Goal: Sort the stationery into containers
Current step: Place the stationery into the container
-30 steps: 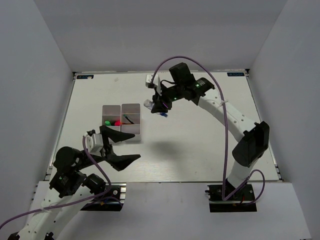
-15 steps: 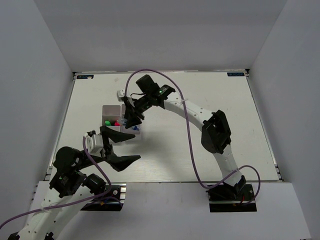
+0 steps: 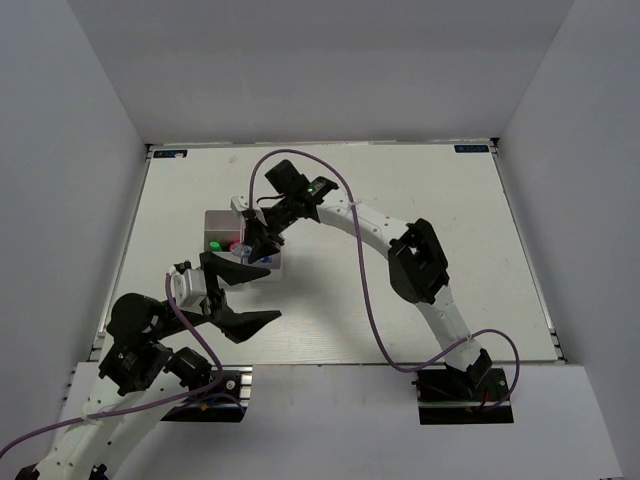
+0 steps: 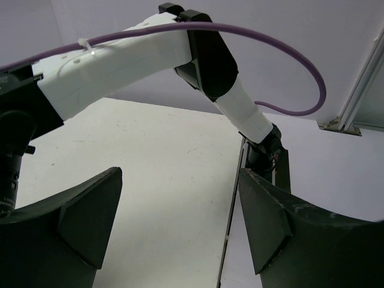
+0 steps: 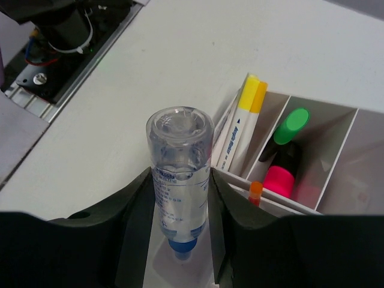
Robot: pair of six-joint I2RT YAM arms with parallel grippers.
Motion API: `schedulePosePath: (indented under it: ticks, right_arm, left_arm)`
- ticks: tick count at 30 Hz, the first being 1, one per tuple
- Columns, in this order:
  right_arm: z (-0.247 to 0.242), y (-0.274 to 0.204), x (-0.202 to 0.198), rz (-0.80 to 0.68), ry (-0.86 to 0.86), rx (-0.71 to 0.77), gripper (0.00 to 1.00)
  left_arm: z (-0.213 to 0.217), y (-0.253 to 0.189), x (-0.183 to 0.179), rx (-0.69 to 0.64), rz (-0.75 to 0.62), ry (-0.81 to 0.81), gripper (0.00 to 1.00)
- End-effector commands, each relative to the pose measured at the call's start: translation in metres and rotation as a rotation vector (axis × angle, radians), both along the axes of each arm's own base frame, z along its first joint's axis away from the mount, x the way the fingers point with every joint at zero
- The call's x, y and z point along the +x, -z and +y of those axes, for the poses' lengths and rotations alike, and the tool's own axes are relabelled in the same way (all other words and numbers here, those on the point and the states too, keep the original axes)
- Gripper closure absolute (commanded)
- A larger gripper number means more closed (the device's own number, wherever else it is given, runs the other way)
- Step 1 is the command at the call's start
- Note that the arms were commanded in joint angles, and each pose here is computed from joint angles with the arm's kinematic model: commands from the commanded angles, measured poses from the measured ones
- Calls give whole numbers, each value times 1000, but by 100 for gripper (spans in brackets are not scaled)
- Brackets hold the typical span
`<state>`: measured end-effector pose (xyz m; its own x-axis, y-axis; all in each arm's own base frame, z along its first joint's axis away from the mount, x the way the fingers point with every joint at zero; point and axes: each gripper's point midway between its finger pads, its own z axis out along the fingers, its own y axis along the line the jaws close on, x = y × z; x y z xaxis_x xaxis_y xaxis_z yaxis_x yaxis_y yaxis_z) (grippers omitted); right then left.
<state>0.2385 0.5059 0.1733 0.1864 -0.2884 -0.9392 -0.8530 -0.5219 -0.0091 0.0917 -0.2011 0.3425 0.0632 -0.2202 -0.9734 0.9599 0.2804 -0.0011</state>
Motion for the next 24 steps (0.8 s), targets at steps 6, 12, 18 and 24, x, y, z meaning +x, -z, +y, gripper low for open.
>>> schedulePosePath:
  ticks: [6,12,18,24]
  right_arm:
    - [2,0,5,-60,-44,51,74]
    - [-1,4,8,-70,-25,30,49]
    - [-8,-12,7,-82,-16,41,37]
    - [-18,-47,-4,-84,-2,56,37]
  left_arm:
    - [0,0,2,7,-3,-3,12]
    - [0,0,2,7,-3,-3,12]
    - [0,0,3,5,-1,-11,12]
    - [2,0,6,3,0,-29,12]
